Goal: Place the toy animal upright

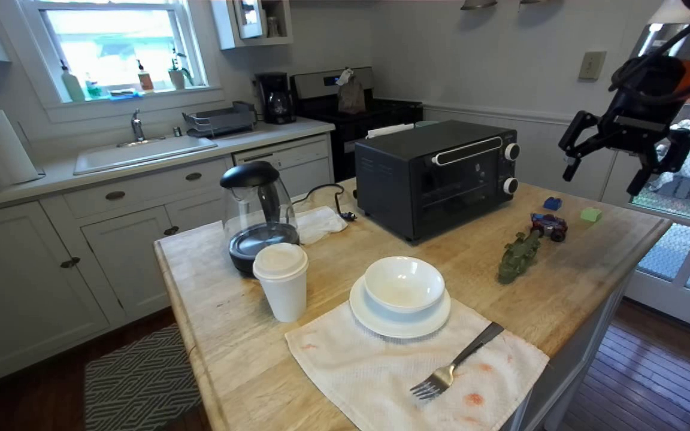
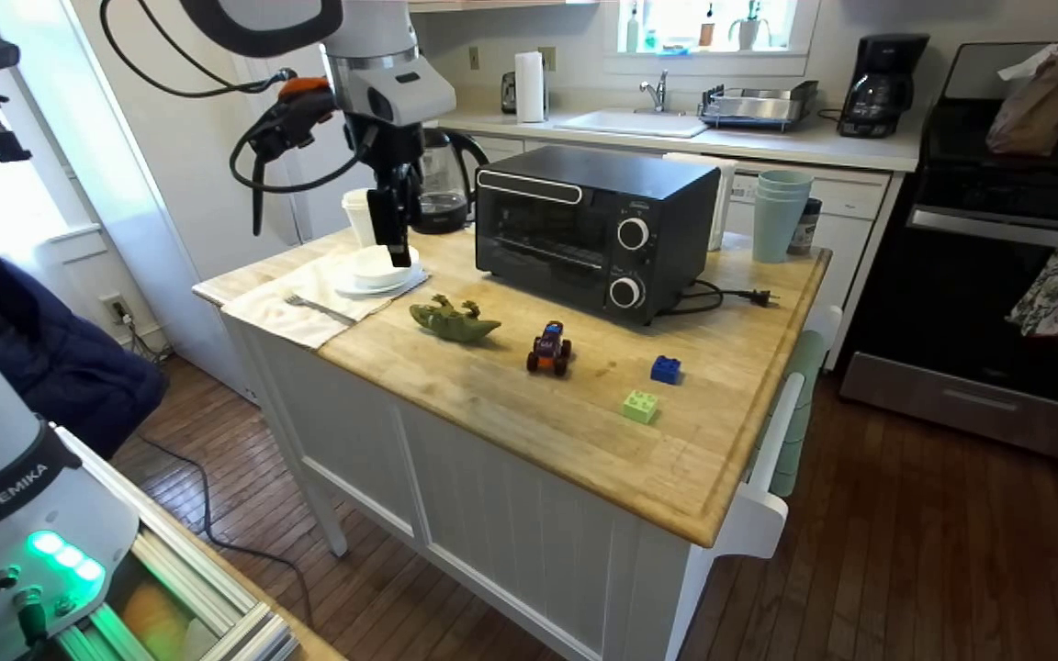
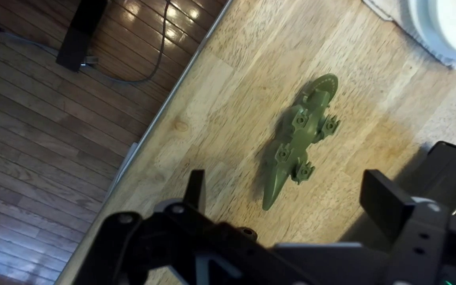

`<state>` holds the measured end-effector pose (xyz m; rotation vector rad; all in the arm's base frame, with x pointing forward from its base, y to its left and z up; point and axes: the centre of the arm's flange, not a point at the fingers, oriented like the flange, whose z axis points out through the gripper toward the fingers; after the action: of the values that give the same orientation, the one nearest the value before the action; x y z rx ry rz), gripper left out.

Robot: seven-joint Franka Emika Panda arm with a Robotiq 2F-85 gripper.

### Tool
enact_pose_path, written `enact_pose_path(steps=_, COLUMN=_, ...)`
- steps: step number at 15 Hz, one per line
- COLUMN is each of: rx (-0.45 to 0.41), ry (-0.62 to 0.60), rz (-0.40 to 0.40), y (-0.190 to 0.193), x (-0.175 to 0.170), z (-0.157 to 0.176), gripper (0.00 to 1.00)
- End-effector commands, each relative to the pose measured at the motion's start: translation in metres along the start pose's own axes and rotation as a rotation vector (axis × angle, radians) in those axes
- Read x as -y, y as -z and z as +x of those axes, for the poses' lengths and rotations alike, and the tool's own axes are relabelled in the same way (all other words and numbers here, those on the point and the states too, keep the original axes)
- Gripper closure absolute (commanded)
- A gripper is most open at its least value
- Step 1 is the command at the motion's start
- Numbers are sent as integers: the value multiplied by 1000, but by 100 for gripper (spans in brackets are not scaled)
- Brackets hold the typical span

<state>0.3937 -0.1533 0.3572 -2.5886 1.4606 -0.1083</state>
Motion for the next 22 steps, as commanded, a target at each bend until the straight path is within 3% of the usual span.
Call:
enact_pose_path(steps=1, rx=-63, ry=9, rz=-16, y=-25, x=9, z=16, gripper=0)
enact_pose_path(steps=14, rx=-98, ry=77, rz=1, y=-94, x=39, z=36, gripper=0)
enact_pose_path(steps=22, rx=-33, ry=93, rz=-59, y=-123, x=43, z=39, gripper=0)
